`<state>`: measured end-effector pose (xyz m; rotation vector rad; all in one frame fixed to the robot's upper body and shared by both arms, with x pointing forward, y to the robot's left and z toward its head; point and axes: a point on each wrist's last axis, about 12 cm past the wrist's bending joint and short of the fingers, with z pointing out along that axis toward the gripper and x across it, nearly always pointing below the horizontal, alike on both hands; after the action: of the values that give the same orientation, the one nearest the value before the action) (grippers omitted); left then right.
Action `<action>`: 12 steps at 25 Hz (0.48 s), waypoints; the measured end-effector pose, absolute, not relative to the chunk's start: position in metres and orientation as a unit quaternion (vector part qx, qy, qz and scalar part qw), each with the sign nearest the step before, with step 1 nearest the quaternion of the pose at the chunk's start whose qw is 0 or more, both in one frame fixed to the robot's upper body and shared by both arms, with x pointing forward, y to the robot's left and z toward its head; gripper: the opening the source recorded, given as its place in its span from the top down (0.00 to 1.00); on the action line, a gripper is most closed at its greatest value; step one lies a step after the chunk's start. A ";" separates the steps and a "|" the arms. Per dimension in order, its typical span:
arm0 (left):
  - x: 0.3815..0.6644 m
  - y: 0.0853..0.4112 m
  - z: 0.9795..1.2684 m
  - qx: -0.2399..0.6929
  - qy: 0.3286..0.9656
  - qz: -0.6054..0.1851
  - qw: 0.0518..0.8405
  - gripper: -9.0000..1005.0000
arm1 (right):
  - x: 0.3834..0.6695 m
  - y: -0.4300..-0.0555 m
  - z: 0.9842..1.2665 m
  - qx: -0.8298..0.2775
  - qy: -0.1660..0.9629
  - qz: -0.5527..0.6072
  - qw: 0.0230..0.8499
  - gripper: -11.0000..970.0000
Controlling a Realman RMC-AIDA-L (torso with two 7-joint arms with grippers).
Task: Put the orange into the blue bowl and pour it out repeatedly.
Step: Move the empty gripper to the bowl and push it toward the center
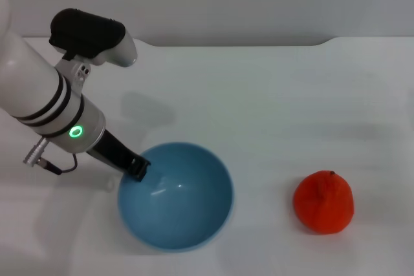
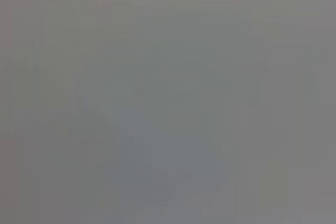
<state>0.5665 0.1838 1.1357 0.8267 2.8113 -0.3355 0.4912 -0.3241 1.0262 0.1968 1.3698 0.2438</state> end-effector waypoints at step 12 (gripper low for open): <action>0.579 0.187 1.150 0.253 0.946 -0.140 0.144 0.99 | 0.559 -0.329 1.087 0.022 0.739 0.423 0.524 0.38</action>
<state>0.5791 0.1868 1.1496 0.7295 2.7290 -0.4041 0.5590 -0.3288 1.0867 0.0517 1.7682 1.0117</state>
